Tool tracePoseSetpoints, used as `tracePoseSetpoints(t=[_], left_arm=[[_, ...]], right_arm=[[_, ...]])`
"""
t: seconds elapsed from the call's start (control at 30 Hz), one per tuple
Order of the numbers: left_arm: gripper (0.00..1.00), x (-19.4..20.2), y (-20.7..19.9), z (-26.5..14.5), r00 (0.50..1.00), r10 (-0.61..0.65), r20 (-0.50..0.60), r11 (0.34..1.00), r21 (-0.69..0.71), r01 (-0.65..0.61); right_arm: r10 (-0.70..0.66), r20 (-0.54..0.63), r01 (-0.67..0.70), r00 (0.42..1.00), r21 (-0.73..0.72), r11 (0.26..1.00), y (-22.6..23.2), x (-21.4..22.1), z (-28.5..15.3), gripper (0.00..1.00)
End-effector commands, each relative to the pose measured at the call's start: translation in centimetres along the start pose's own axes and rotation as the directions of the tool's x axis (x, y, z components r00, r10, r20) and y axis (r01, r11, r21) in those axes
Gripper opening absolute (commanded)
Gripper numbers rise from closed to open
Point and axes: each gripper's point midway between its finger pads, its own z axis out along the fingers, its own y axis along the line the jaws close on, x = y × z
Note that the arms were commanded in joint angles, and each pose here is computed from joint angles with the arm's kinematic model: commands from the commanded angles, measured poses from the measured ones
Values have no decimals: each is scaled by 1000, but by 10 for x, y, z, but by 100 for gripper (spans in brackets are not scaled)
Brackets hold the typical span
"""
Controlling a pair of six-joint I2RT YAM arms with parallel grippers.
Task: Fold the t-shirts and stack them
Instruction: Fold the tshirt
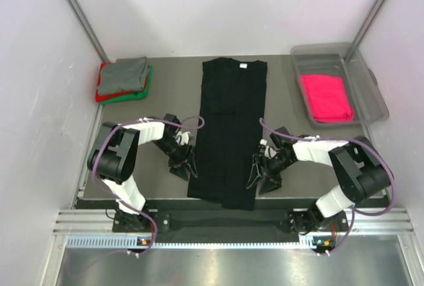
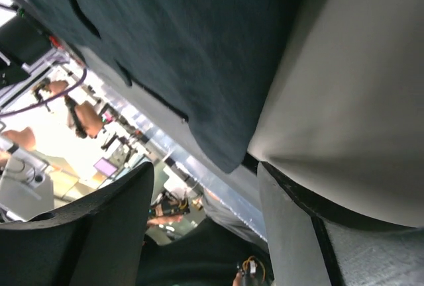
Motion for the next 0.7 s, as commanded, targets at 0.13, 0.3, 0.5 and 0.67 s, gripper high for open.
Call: tracePoseSetpoints(t=[0.13,0.3,0.5,0.67], left_arm=[[49,1,19,7,999,-16,28,997,-77,18],[47,5,21,13,1000,-24,1,996,-83,24],[40,16,20,24,1000,-4,-30,995,-97,1],[19,21,13,29,998,20,-58,997,-77,-24]], right_arm=[[-29,75,22,997,98,995,0,-21,7,65],[-53,50,42,997,198,979,-7,-11,16,58],[-91,9,87,996,230,969,-4,-3,27,52],[-103,-7,102,995,234,967,-6,-2,31,44]])
